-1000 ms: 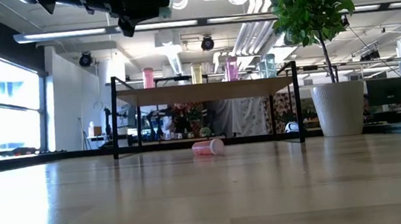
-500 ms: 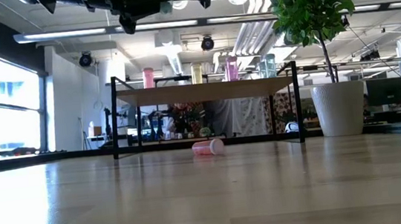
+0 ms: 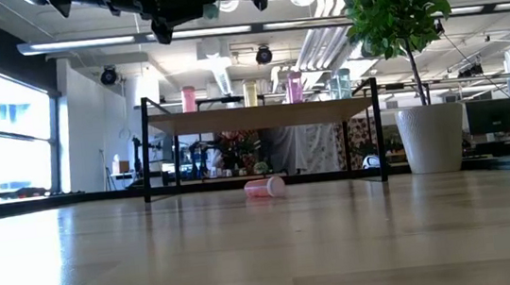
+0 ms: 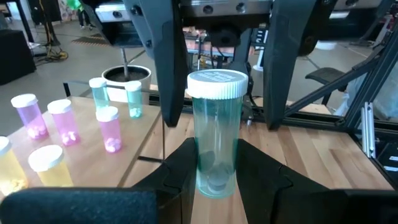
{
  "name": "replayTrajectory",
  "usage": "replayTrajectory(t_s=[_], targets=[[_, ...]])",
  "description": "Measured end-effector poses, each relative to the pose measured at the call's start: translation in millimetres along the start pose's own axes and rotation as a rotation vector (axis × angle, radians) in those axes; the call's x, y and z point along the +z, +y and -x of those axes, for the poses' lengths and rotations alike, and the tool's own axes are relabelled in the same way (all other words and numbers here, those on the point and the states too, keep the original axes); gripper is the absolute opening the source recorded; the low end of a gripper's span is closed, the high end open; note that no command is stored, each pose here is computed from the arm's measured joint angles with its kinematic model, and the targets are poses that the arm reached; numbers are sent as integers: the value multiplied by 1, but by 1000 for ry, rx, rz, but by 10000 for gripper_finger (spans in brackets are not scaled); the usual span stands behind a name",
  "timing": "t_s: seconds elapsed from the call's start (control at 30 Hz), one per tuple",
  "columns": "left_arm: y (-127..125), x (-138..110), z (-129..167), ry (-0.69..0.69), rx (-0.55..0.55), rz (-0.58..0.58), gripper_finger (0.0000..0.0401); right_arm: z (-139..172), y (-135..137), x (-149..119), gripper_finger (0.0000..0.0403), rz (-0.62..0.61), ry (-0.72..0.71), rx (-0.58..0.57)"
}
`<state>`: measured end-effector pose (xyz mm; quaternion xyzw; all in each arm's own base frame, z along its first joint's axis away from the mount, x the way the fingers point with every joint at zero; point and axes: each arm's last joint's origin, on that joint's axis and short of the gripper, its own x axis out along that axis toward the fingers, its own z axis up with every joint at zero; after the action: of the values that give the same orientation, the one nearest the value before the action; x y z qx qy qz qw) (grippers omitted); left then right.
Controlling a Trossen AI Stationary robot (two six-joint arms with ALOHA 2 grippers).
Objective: Pick and place medicine bottles onto shelf by color
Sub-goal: Put the blue pill bottle on the shelf aligned with the blue pill bottles
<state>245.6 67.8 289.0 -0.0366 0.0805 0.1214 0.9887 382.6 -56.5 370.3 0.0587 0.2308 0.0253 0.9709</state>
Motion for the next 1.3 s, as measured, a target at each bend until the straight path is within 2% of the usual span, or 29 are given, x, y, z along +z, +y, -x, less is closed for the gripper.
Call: replayTrajectory(t_s=[0.2,0.63,1.0,1.3], targets=[[0,-5,0,50,4,1,87,0,0,-2,193,-24,17,-1],[1,-4,0,43,13,1,87,0,-1,-3,189,-60,29,-13],[1,-4,0,43,13,1,87,0,-1,-4,117,-74,37,-13],[1,-4,0,44,13,1,89,0,0,-4,104,-78,43,-8]])
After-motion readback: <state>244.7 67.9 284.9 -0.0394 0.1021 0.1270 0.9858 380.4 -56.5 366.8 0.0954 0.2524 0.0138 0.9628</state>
